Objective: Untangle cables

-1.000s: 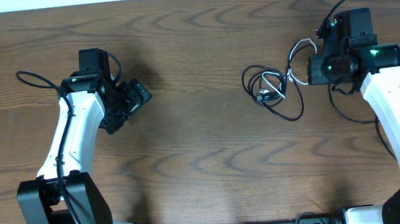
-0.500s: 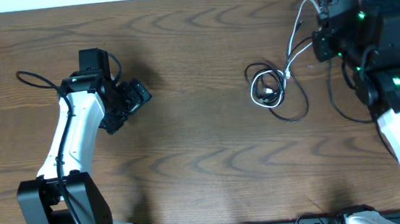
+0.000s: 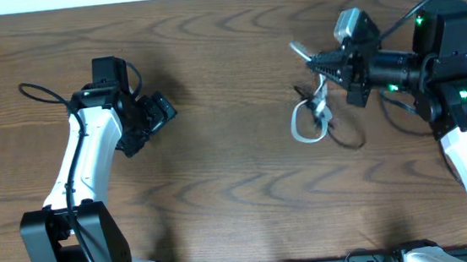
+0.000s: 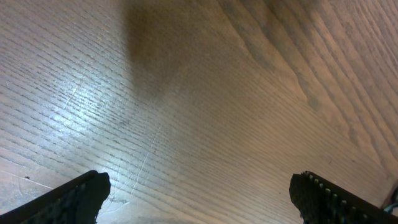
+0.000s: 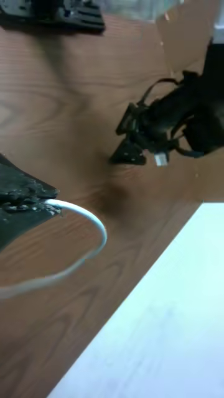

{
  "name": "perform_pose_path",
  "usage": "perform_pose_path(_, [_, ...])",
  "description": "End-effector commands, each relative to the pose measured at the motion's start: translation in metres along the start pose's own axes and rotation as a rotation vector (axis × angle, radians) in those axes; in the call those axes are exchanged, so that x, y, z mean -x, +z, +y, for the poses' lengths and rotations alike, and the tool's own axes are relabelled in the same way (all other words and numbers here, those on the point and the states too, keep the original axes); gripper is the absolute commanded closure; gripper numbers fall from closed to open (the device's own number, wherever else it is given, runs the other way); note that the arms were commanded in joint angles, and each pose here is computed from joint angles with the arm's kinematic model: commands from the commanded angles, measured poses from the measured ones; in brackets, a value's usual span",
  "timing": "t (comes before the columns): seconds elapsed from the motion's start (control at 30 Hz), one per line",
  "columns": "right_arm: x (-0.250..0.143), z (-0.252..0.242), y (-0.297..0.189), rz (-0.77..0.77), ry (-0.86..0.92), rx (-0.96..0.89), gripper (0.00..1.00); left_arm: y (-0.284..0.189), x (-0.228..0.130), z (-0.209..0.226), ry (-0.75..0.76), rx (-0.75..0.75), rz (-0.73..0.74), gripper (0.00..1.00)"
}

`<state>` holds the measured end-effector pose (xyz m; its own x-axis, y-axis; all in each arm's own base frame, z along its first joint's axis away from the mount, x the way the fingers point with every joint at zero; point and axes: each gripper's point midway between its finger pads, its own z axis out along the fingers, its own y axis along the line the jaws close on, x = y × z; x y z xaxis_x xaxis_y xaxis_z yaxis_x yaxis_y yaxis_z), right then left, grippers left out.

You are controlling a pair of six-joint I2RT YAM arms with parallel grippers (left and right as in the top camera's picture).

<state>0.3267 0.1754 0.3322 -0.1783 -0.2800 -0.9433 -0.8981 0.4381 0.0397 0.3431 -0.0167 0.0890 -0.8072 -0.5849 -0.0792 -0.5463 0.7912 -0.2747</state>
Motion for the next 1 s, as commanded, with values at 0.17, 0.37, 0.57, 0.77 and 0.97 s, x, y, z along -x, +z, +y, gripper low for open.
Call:
perform_pose_path(0.17, [-0.043,-0.075,-0.015,0.172,0.332,-0.462,0.99,-0.012,0.009,-0.005,0.006,-0.015,-0.04,0.02])
perform_pose_path(0.37, [-0.039,0.048,0.006,0.118,0.108,0.219,0.99,-0.012,0.009,-0.005,0.006,-0.015,-0.04,0.02])
perform_pose_path(0.57, [-0.087,0.081,0.013,0.326,0.156,0.332,0.99,-0.012,0.009,-0.005,0.006,-0.015,-0.04,0.02])
perform_pose_path(0.77, [-0.131,0.128,0.036,0.55,0.152,0.516,0.99,-0.012,0.009,-0.005,0.006,-0.014,-0.04,0.02])
perform_pose_path(0.97, [-0.172,0.161,0.069,0.776,0.22,0.589,0.99,-0.012,0.009,-0.005,0.006,-0.014,-0.04,0.02])
